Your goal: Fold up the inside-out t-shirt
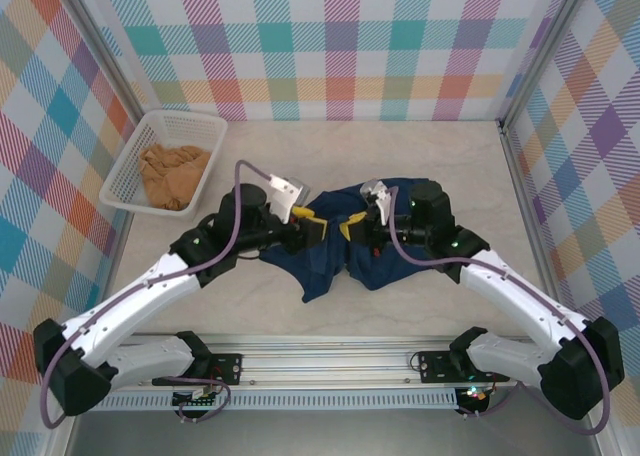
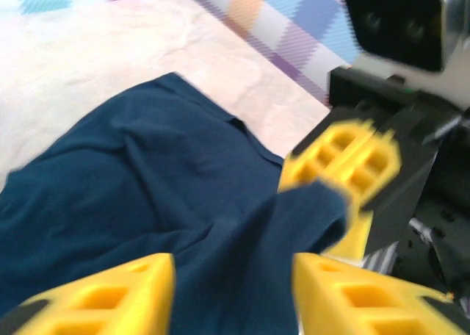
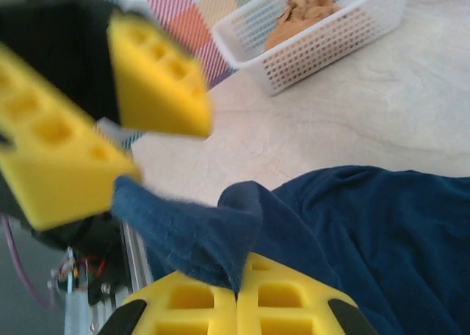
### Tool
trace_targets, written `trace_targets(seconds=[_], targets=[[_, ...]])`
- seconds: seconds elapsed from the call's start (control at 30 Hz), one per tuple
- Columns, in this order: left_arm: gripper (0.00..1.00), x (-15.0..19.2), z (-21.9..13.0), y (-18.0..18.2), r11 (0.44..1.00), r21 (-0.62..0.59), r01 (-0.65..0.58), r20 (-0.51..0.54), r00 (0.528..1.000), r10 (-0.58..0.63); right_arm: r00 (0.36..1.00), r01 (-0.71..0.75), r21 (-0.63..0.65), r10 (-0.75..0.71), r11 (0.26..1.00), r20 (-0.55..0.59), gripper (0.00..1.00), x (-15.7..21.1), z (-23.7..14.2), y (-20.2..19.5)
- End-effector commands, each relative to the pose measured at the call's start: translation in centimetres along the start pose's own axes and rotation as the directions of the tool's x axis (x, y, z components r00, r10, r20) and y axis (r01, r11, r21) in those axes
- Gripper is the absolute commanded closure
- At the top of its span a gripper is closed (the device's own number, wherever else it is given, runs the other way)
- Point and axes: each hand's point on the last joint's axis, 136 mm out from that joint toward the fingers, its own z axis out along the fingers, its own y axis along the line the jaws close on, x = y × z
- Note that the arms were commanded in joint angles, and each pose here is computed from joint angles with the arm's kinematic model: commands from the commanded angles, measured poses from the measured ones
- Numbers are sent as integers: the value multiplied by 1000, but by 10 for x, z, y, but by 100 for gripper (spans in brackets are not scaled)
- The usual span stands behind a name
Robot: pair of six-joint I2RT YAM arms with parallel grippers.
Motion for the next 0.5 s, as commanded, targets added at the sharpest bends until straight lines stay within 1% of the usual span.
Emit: trace_targets(seconds=[0.0, 0.07, 0.17, 0.23, 0.33, 0.47], targets=[[43, 28, -3, 14, 997, -66, 29, -10, 999, -30, 959, -282, 40, 281, 959, 29, 100, -18, 11, -17], [37, 41, -4, 8, 999, -41, 6, -21, 1000, -7, 920, -389, 70, 391, 918, -11, 100, -14, 19, -27], [32, 53, -3, 10, 995, -68, -67, -27, 998, 65, 880, -469, 89, 473, 879, -35, 100, -12, 24, -37], [30, 62, 3, 13, 991, -83, -102, -53, 994, 98, 866, -493, 93, 498, 865, -42, 100, -13, 25, -40], [29, 77, 18, 32, 980, -164, -112, -114, 989, 94, 859, -505, 88, 510, 858, -44, 100, -16, 26, -40], [29, 88, 34, 55, 955, -268, -126, -153, 984, 87, 859, -505, 93, 510, 858, -48, 100, -15, 24, -40]])
